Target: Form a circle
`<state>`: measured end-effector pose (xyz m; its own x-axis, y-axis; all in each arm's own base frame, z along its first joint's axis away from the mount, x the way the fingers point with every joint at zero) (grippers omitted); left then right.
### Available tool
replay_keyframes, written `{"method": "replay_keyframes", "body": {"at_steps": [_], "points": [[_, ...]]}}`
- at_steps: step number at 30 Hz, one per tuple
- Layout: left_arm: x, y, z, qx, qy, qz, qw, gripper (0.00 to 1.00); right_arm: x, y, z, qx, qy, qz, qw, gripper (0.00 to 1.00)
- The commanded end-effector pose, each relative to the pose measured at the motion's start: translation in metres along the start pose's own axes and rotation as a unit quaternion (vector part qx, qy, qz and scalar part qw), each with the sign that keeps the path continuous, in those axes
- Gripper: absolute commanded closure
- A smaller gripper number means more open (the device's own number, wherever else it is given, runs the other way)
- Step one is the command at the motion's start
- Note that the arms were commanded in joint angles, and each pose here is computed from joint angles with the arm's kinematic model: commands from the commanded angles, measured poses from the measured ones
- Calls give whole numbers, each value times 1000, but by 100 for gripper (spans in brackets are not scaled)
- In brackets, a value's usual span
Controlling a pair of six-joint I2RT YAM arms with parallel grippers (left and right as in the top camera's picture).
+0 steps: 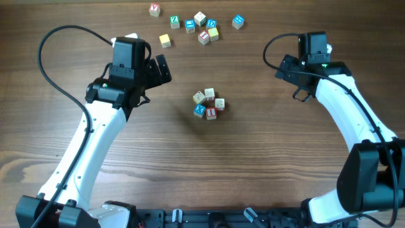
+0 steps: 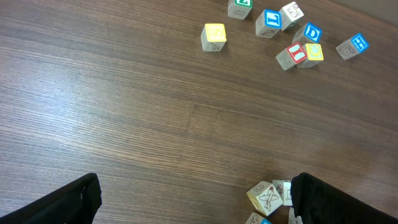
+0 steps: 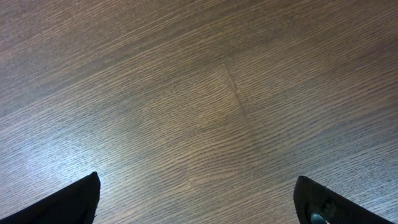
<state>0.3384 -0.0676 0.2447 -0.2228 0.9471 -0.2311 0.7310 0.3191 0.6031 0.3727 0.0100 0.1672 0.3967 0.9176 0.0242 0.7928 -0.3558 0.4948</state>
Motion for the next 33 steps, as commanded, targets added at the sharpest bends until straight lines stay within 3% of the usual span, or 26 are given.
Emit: {"method": "replay_keyframes", "body": {"at_steps": [1,6,10,18,22,27,33], "points": [[-4,10,-3,-31,-11,-8,999,0,-2,-2,5,2,-14,-5,1000,0],[-21,43,-14,-130,-66,-21,989,0,-2,-2,5,2,-14,-5,1000,0],[-18,45,-40,-178,-93,-28,979,0,-2,-2,5,2,-14,-5,1000,0],[36,-46,-58,-204,-103,-34,973,0,-2,-2,5,2,-14,-5,1000,0],[77,-84,-67,-261,-96,-61,959,0,-2,-2,5,2,-14,-5,1000,0],[103,-96,-97,-357,-101,-90,924,0,-2,-2,5,2,-14,-4,1000,0],[102,-91,-132,-442,-140,-93,881,0,-2,-2,5,2,-14,-5,1000,0]]}}
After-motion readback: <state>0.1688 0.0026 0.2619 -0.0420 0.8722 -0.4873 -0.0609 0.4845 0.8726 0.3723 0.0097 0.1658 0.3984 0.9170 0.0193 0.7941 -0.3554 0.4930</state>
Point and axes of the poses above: each gripper's point midway between its finger pads, its own z axis out along the fingers, its own x axis along the line the jaws close on, y = z × x, the point moved 8 cm from there along -z, back along the fingers, and after that the axes turned 2 degrees about -z, right-handed, at the moved point
